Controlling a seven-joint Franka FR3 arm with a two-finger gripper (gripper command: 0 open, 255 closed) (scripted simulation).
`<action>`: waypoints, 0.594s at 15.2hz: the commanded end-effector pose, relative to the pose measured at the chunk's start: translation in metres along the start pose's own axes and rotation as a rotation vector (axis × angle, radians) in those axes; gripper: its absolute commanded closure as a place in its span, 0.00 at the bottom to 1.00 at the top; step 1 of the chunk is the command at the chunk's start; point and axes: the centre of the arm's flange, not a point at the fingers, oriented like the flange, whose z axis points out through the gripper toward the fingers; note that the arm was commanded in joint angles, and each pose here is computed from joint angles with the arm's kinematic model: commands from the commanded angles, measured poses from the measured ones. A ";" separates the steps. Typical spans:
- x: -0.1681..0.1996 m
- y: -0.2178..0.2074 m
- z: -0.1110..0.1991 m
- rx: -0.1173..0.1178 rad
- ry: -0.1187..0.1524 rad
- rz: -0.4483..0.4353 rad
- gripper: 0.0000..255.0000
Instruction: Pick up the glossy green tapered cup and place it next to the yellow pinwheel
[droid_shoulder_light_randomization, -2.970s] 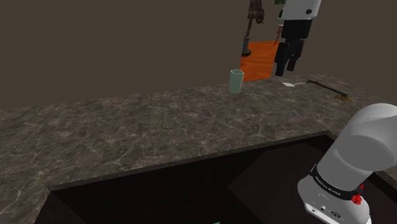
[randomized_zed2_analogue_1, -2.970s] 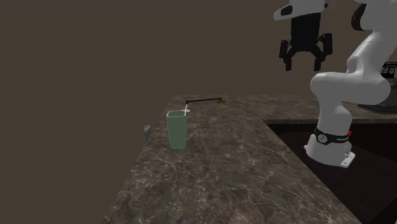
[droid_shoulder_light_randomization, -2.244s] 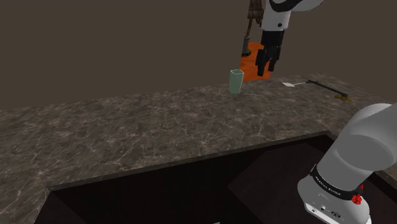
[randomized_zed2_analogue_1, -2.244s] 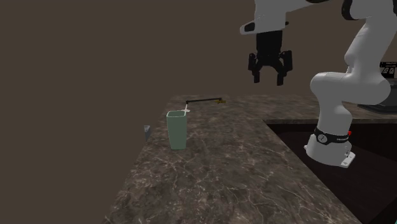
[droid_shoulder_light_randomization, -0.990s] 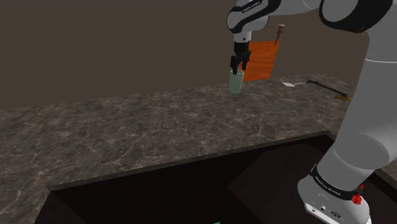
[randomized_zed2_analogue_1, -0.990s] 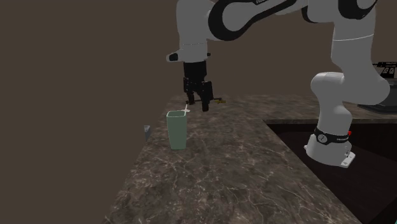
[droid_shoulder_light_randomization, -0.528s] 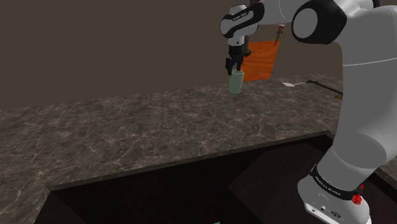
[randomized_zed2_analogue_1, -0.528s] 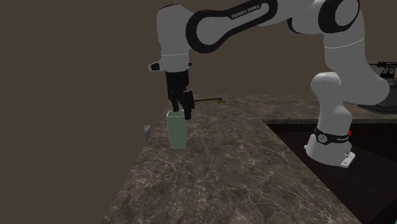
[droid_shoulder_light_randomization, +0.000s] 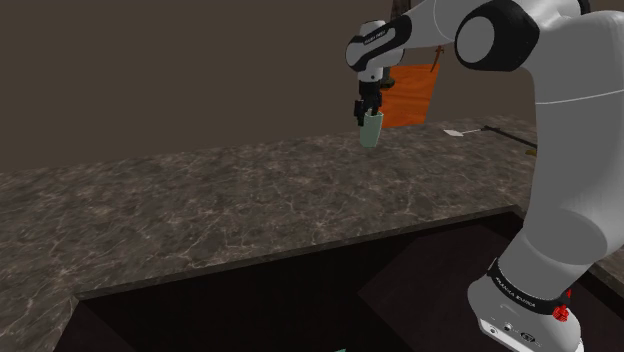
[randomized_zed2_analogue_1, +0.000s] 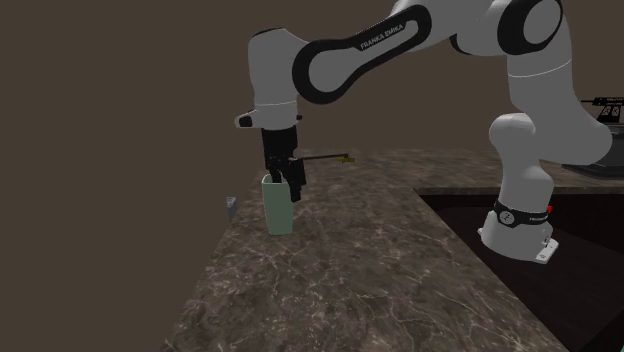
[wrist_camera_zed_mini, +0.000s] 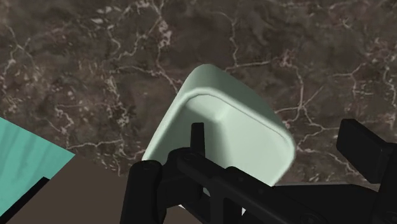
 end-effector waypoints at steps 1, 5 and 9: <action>0.000 0.000 0.001 0.000 0.000 0.000 0.00; 0.000 0.000 0.001 0.000 0.000 0.000 0.00; 0.000 0.000 0.001 0.000 0.000 0.000 1.00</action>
